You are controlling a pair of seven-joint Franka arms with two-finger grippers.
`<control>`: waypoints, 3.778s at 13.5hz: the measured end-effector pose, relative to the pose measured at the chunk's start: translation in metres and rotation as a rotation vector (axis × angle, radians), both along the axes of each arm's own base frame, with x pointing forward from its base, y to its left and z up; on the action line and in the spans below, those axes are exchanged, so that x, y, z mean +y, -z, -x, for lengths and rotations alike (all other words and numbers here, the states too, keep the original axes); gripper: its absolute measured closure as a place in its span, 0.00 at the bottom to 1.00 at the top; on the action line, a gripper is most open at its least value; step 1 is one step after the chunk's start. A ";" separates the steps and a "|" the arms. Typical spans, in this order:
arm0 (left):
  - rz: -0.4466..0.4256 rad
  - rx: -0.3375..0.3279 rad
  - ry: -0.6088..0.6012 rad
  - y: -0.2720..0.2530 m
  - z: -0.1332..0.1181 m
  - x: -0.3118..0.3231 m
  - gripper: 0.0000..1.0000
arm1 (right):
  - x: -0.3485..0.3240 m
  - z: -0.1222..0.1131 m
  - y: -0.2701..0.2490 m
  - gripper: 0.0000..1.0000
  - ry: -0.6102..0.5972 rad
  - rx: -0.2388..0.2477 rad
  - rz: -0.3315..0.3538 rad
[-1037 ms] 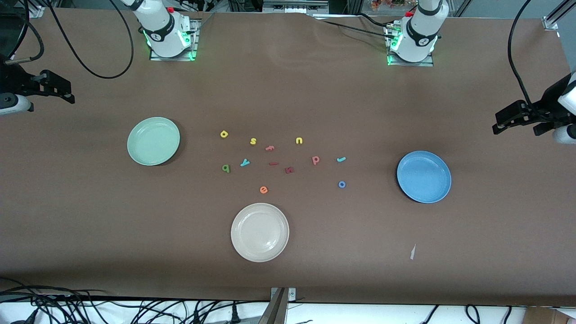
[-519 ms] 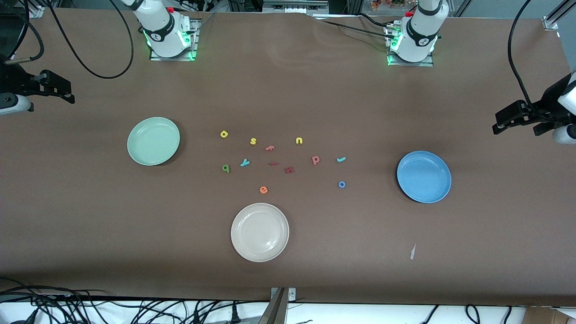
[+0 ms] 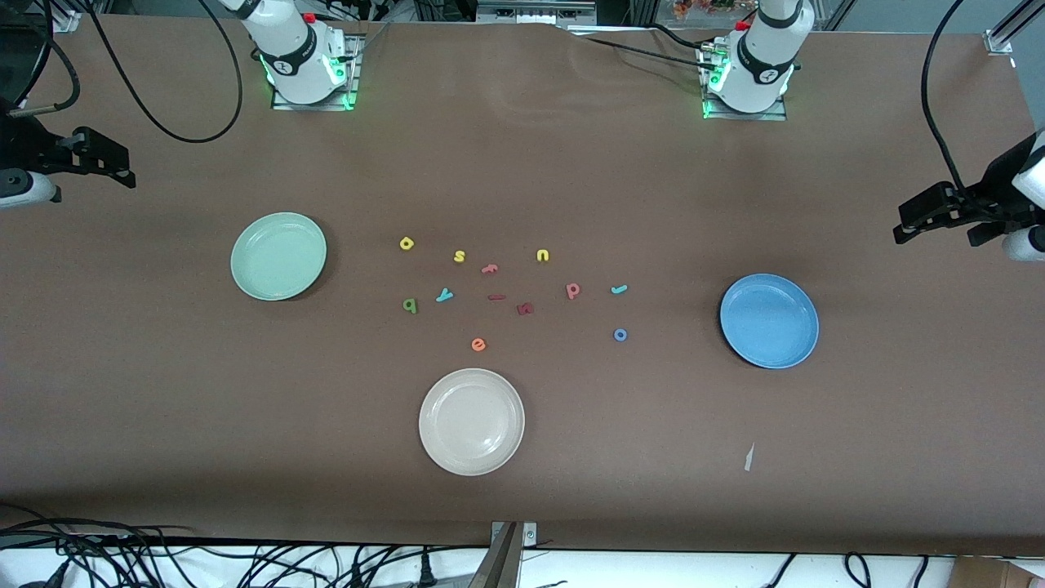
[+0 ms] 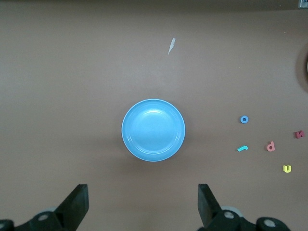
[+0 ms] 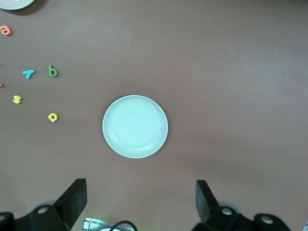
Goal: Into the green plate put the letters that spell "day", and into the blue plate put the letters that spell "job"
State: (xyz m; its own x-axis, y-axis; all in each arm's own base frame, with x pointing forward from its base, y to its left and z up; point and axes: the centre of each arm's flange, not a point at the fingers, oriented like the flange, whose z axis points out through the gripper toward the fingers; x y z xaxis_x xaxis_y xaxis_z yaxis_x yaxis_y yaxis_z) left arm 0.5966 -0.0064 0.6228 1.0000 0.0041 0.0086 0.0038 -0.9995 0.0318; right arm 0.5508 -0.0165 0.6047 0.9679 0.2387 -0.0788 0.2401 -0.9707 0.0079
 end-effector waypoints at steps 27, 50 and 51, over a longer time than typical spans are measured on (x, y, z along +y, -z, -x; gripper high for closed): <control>0.000 0.055 0.011 0.032 -0.014 -0.007 0.00 | 0.375 -0.009 0.332 0.00 0.937 -0.047 0.232; 0.066 0.063 0.252 0.211 -0.042 -0.189 0.00 | 0.407 0.003 0.426 0.68 1.242 -0.105 0.153; 0.066 0.039 0.263 0.233 -0.039 -0.200 0.00 | 0.407 0.003 0.426 0.68 1.242 -0.105 0.153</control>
State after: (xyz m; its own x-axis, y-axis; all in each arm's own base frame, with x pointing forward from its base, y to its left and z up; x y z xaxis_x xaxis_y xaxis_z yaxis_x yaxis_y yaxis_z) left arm 0.6357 -0.2062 0.3897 0.9663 -0.2566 -0.0214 -0.2533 -0.9621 0.1015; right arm 0.5476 0.3907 0.1783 0.5357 -0.8418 0.0659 -0.8427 -0.5282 0.1041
